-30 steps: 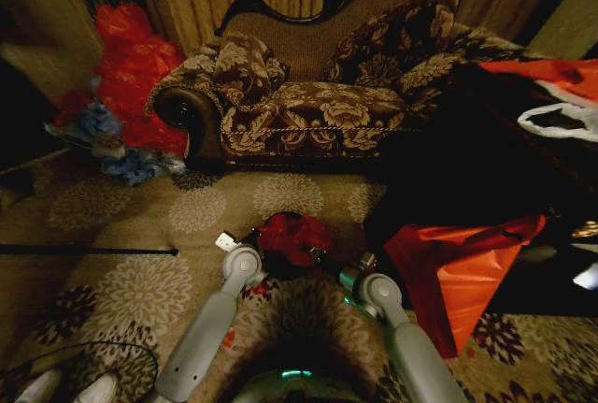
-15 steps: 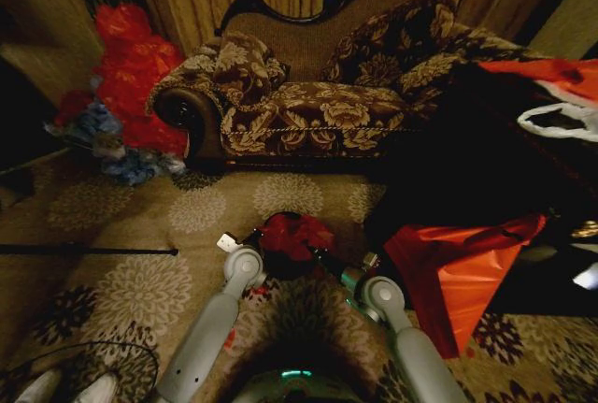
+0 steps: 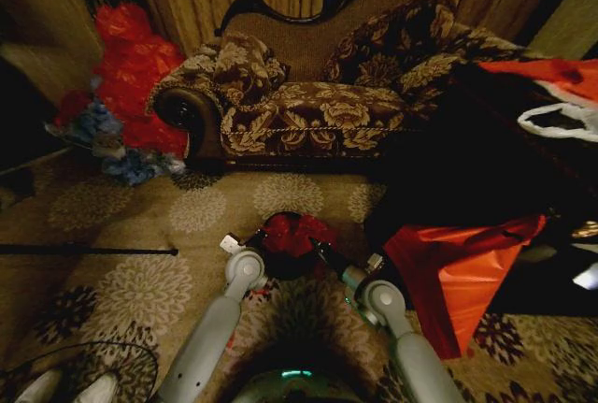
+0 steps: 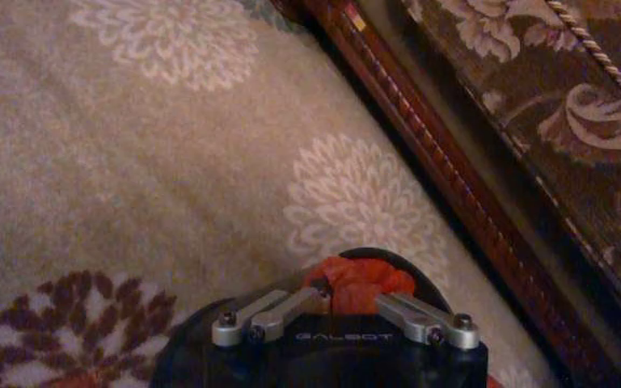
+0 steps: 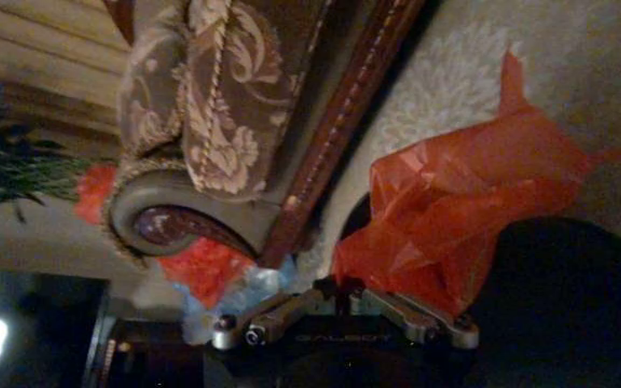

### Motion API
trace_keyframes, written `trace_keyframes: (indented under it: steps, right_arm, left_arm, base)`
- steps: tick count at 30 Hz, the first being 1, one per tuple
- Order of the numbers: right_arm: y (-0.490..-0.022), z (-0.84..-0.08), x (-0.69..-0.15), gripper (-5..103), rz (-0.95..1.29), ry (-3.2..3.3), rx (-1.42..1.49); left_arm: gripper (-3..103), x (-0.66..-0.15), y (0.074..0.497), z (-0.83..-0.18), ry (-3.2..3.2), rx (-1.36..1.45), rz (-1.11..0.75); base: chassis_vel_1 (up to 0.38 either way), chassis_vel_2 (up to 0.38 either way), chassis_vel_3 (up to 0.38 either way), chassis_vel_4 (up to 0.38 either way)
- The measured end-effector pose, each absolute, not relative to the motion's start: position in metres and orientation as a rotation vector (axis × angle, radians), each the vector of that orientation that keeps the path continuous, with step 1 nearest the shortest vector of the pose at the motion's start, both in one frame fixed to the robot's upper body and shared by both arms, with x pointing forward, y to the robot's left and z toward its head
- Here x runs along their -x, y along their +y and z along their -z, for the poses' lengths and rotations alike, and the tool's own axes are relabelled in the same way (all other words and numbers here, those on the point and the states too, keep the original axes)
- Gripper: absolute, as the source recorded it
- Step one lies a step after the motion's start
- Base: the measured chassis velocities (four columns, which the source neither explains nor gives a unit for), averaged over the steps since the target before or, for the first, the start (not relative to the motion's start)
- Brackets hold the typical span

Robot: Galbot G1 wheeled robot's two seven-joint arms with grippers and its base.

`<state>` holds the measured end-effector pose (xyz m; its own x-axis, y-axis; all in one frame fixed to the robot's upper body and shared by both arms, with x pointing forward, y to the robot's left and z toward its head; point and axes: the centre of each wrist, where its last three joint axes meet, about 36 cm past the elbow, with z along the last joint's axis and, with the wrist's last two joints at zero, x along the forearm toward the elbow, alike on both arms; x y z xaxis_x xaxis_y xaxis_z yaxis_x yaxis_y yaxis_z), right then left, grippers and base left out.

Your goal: Place a garbage bag over the trash bin.

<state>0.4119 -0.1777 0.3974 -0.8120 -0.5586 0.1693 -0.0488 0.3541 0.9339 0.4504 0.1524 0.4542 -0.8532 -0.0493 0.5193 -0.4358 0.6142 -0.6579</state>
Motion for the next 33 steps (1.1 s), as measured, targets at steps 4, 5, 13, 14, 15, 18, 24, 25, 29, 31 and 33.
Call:
trace_keyframes:
  steps: [4, 5, 13, 14, 15, 18, 24, 25, 29, 31, 33]
  right_arm:
    - [-0.17, -0.386, -0.418, 0, 1.478, -2.135, -0.53]
    - [-0.167, -0.385, -0.418, 0, 1.48, -2.125, -0.534]
    - [-0.16, -0.375, -0.422, 0, 1.479, -2.14, -0.533]
    - [-0.16, -0.374, -0.424, 0, 1.485, -2.142, -0.535]
    - [-0.16, -0.374, -0.424, 0, 1.485, -2.142, -0.535]
    - [-0.158, -0.372, -0.429, 0, 1.508, -2.142, -0.539]
    - [-0.154, -0.373, -0.43, 0, 1.523, -2.13, -0.566]
    - [-0.153, -0.374, -0.429, 0, 1.517, -2.121, -0.585]
    - [-0.153, -0.378, -0.424, 8, 1.481, -2.116, -0.624]
    - [-0.154, -0.379, -0.423, 8, 1.469, -2.12, -0.629]
    - [-0.156, -0.38, -0.423, 19, 1.454, -2.127, -0.624]
  left_arm:
    - [0, -0.451, 0.152, -0.455, -2.387, -0.385, -1.142]
    - [0, -0.451, 0.152, -0.455, -2.389, -0.385, -1.142]
    - [0, -0.449, 0.151, -0.456, -2.39, -0.387, -1.144]
    - [0, -0.449, 0.15, -0.456, -2.389, -0.387, -1.144]
    - [0, -0.449, 0.15, -0.456, -2.389, -0.387, -1.144]
    - [0, -0.448, 0.149, -0.455, -2.388, -0.385, -1.144]
    - [0, -0.448, 0.149, -0.456, -2.388, -0.383, -1.145]
    - [0, -0.448, 0.149, -0.456, -2.388, -0.383, -1.145]
    - [0, -0.449, 0.149, -0.455, -2.39, -0.384, -1.143]
    - [0, -0.449, 0.149, -0.456, -2.39, -0.384, -1.143]
    - [0, -0.449, 0.15, -0.455, -2.39, -0.384, -1.144]
  base:
    - [0.0, 0.0, 0.0, 0.0]
    - [0.0, 0.0, 0.0, 0.0]
    - [0.0, 0.0, 0.0, 0.0]
    - [0.0, 0.0, 0.0, 0.0]
    - [0.0, 0.0, 0.0, 0.0]
    - [0.0, 0.0, 0.0, 0.0]
    - [0.0, 0.0, 0.0, 0.0]
    - [0.0, 0.0, 0.0, 0.0]
    - [0.0, 0.0, 0.0, 0.0]
    - [0.0, 0.0, 0.0, 0.0]
    - [0.0, 0.0, 0.0, 0.0]
